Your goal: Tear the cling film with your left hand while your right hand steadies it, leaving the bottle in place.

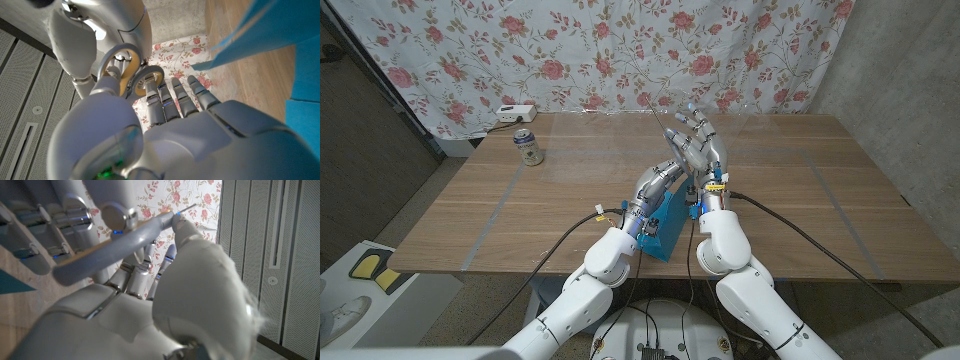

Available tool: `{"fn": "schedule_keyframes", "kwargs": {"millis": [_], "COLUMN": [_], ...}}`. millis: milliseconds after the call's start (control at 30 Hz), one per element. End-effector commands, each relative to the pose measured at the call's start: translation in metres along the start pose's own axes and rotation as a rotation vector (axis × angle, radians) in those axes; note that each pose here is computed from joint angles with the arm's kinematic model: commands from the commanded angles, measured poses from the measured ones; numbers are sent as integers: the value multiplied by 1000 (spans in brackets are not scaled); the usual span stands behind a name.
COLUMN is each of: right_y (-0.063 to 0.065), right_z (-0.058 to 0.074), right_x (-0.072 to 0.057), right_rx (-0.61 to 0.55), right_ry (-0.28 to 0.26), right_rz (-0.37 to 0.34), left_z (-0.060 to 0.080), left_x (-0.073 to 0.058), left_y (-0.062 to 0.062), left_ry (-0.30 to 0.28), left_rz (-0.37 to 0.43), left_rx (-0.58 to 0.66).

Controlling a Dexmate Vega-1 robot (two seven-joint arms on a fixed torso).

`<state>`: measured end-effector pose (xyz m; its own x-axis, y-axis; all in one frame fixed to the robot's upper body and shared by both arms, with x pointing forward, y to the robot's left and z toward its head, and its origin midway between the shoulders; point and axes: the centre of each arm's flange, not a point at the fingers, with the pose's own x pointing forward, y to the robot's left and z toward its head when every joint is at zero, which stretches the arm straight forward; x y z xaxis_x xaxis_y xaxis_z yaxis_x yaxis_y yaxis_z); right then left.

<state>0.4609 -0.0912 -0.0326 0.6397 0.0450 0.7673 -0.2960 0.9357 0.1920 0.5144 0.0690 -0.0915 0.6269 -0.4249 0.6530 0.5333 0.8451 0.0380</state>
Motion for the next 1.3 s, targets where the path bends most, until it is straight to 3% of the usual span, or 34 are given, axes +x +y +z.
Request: {"fn": "schedule_keyframes", "kwargs": {"millis": [33, 1300], "right_y": [3, 5], "right_z": [-3, -7], "right_x": [-3, -8], "right_rx": [7, 10], "right_ry": [12, 31], "right_rz": [0, -25], "left_z": [0, -3], "left_x": [2, -11], "left_y": [-3, -4], "left_ry": [-16, -47], "left_rz": [9, 196], "left_rx": [-9, -72]}}
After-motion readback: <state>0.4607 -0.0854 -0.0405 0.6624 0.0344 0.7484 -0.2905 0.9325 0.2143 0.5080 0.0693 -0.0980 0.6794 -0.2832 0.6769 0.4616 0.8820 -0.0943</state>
